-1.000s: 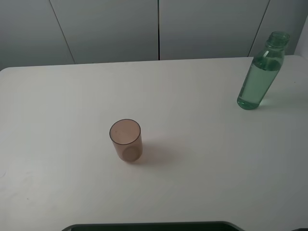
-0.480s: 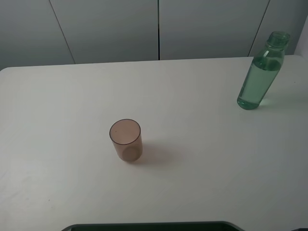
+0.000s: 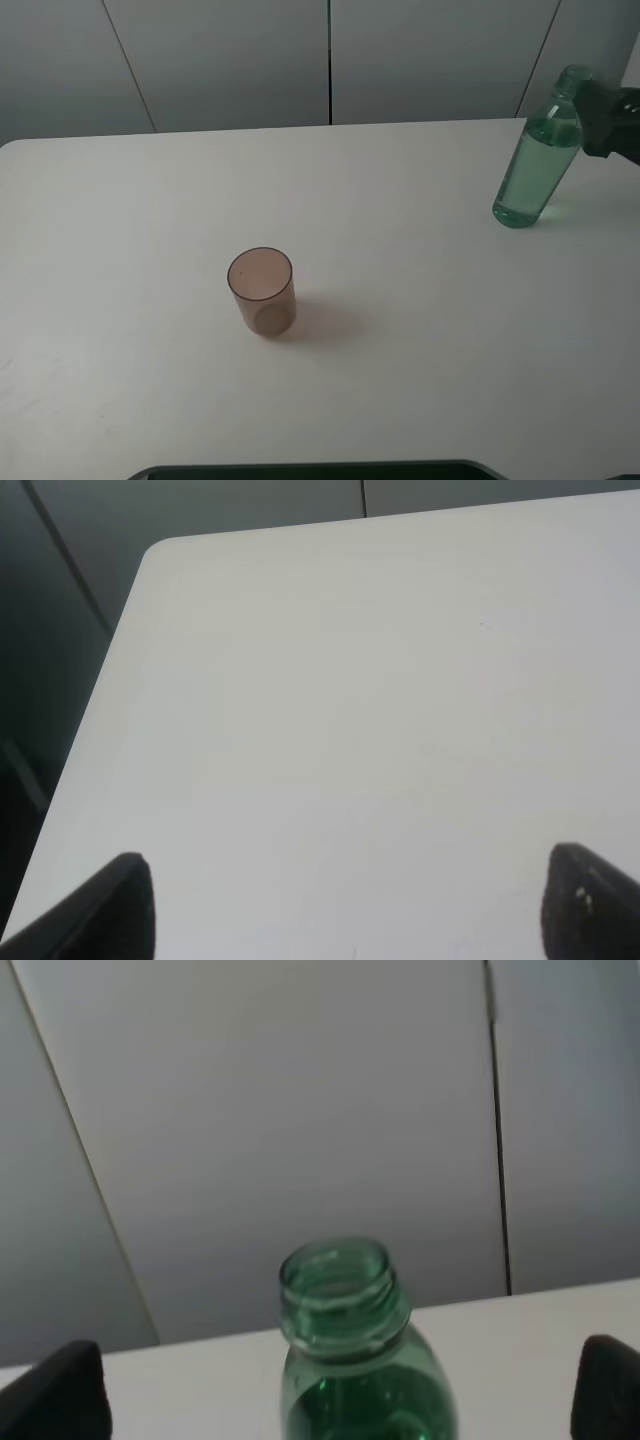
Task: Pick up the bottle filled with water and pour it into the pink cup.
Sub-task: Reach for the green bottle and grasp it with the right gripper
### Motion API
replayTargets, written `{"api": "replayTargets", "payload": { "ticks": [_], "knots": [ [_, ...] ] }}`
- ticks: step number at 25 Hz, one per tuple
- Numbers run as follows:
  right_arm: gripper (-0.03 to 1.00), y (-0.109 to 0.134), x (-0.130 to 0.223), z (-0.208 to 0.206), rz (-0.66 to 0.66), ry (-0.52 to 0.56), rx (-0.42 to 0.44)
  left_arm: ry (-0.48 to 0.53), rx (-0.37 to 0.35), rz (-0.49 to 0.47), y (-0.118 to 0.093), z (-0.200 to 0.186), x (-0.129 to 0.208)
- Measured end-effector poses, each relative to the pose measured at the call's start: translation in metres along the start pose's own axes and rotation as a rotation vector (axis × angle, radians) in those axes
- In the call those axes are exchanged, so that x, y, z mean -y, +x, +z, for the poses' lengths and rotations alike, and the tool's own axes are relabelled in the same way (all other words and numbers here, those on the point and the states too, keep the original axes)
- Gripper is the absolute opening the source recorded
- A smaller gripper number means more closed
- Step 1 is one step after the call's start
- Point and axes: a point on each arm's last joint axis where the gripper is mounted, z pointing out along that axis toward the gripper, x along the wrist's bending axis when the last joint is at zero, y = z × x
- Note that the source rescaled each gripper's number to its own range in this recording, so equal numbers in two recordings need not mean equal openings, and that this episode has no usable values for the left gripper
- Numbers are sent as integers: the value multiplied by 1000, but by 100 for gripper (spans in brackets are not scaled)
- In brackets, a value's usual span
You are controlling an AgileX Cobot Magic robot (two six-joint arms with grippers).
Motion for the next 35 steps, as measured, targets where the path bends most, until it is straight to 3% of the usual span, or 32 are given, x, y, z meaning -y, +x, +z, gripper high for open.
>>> {"api": "replayTargets", "payload": {
  "ticks": [6, 16, 35],
  "knots": [
    [100, 5, 24, 18, -27, 54, -6, 0, 0, 0, 0, 0, 0],
    [100, -4, 61, 41, -36, 115, 69, 0, 0, 0, 0, 0, 0],
    [100, -4, 81, 109, -55, 114, 72, 0, 0, 0, 0, 0, 0]
  ]
}}
